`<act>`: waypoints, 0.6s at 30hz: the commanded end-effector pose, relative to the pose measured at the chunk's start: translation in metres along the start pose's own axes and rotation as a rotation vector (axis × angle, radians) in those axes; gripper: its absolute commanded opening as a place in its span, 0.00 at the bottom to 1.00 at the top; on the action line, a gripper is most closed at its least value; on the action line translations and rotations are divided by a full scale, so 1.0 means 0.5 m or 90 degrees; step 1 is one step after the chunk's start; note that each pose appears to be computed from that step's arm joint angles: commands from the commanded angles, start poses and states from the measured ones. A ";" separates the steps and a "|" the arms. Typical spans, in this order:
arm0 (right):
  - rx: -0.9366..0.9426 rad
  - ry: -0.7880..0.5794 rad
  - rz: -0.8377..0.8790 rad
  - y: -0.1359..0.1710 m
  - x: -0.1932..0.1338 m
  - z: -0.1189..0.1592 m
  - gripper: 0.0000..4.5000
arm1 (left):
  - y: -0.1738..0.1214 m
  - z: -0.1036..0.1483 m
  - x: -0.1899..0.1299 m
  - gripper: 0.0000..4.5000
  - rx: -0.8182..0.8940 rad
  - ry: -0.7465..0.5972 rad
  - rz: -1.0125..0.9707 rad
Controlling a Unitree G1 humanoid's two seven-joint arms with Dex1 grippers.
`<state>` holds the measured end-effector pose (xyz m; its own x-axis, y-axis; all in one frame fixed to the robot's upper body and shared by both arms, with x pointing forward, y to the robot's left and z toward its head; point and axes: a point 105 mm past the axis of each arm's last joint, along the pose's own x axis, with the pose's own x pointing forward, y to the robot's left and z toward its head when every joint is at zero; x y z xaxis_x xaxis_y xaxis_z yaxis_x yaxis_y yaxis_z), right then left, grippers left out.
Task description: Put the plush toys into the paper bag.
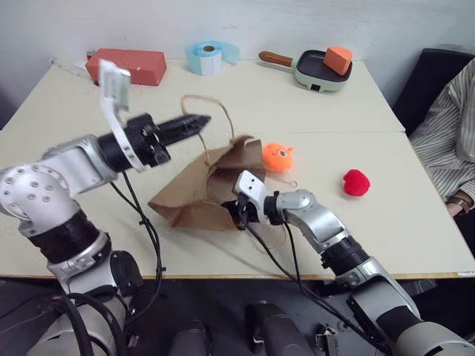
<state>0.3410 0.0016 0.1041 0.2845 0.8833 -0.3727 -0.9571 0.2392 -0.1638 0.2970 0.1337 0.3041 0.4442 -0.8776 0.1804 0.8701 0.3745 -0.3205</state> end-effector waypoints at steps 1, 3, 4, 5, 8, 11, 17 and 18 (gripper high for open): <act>-0.072 0.033 0.047 0.019 -0.001 -0.008 0.01 | -0.025 0.033 -0.008 0.00 0.025 -0.029 -0.030; -0.111 0.035 0.063 0.022 0.000 -0.005 0.01 | -0.036 0.026 -0.007 0.00 0.031 -0.018 -0.048; -0.128 0.033 0.070 0.024 0.001 -0.001 0.01 | -0.042 0.017 -0.006 0.00 0.035 -0.007 -0.055; -0.141 0.031 0.077 0.024 0.003 0.005 0.01 | -0.046 0.005 -0.003 0.00 0.041 0.009 -0.060; -0.195 0.041 0.115 0.023 0.008 0.022 0.01 | -0.055 -0.040 0.004 0.00 0.052 0.058 -0.070; -0.256 0.060 0.170 0.025 0.015 0.041 0.01 | -0.061 -0.071 0.012 0.00 0.049 0.079 -0.075; -0.257 0.089 0.188 0.004 0.039 0.054 0.01 | -0.061 -0.088 0.018 0.00 0.050 0.083 -0.069; -0.212 0.083 0.178 -0.001 0.046 0.053 0.01 | -0.062 -0.087 0.018 0.00 0.048 0.079 -0.070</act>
<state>0.3411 0.0306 0.1155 0.0283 0.8168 -0.5762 -0.9147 -0.2114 -0.3445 0.2710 0.1019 0.2654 0.3319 -0.9415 0.0578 0.9093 0.3030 -0.2854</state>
